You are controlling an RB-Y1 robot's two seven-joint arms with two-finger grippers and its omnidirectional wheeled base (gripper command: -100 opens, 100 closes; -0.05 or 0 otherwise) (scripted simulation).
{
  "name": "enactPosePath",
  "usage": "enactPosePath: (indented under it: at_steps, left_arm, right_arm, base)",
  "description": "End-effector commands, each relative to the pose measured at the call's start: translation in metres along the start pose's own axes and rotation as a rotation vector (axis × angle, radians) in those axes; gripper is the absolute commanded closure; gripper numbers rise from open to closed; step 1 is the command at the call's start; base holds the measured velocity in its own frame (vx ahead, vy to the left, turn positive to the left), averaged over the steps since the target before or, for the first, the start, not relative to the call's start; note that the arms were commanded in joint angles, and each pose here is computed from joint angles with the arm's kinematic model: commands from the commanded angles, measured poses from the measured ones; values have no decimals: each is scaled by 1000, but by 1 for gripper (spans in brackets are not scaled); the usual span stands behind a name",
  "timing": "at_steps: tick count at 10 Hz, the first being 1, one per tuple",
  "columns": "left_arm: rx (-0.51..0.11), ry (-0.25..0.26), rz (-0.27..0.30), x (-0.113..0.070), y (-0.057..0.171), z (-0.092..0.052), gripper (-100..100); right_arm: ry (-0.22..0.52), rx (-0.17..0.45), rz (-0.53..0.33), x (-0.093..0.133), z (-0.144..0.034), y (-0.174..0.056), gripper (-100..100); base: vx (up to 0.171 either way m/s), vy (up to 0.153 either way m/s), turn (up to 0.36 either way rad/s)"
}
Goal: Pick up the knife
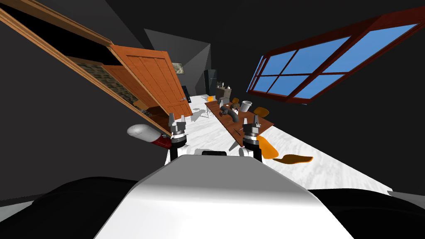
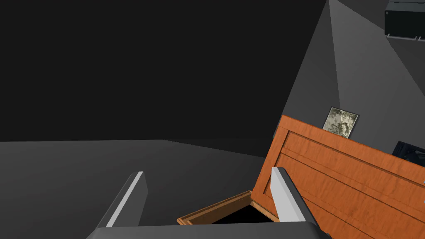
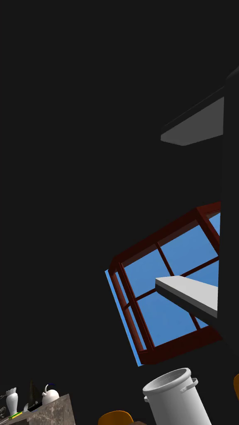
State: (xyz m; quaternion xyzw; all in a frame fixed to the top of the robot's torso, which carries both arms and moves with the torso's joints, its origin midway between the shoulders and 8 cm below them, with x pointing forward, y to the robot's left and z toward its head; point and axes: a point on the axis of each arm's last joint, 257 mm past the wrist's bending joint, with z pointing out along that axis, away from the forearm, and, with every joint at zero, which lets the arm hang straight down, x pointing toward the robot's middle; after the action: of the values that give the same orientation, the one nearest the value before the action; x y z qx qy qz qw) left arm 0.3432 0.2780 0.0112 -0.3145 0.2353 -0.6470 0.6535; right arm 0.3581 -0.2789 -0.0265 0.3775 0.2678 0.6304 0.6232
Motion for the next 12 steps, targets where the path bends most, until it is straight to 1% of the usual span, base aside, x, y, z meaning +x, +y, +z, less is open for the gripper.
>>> enactPosePath:
  at_steps: [1,3,5,6,7,9,10,11,12]
  left_arm:
    - [0,0,0,0,0,0,0]
    - [0,0,0,0,0,0,0]
    - [0,0,0,0,0,0,0]
    - [0,0,0,0,0,0,0]
    - [0,0,0,0,0,0,0]
    - [0,0,0,0,0,0,0]
    - [0,0,0,0,0,0,0]
    - [0,0,0,0,0,0,0]
    - [0,0,0,0,0,0,0]
  right_arm:
    - [22,28,-8,-1,-1,-8,-100]
    - [44,86,-14,-5,-2,-25,-100]
    - [50,167,-13,-15,-5,-49,-100]
    - [49,202,-9,-21,-7,-60,-100]
    - [47,214,-9,-22,-7,-63,-100]
    - [32,303,3,-38,-12,-89,-100]
    - [30,319,2,-39,-14,-93,-100]
    - [18,358,11,-48,-16,-104,-100]
    - [16,375,10,-49,-18,-109,-100]
  base:
    - [18,6,-16]
    - [45,18,-25]
    - [72,25,-40]
    - [107,36,-44]
    - [81,27,-18]
    - [80,29,-48]
    - [74,32,-26]
    - [78,30,-35]
    - [62,26,-22]
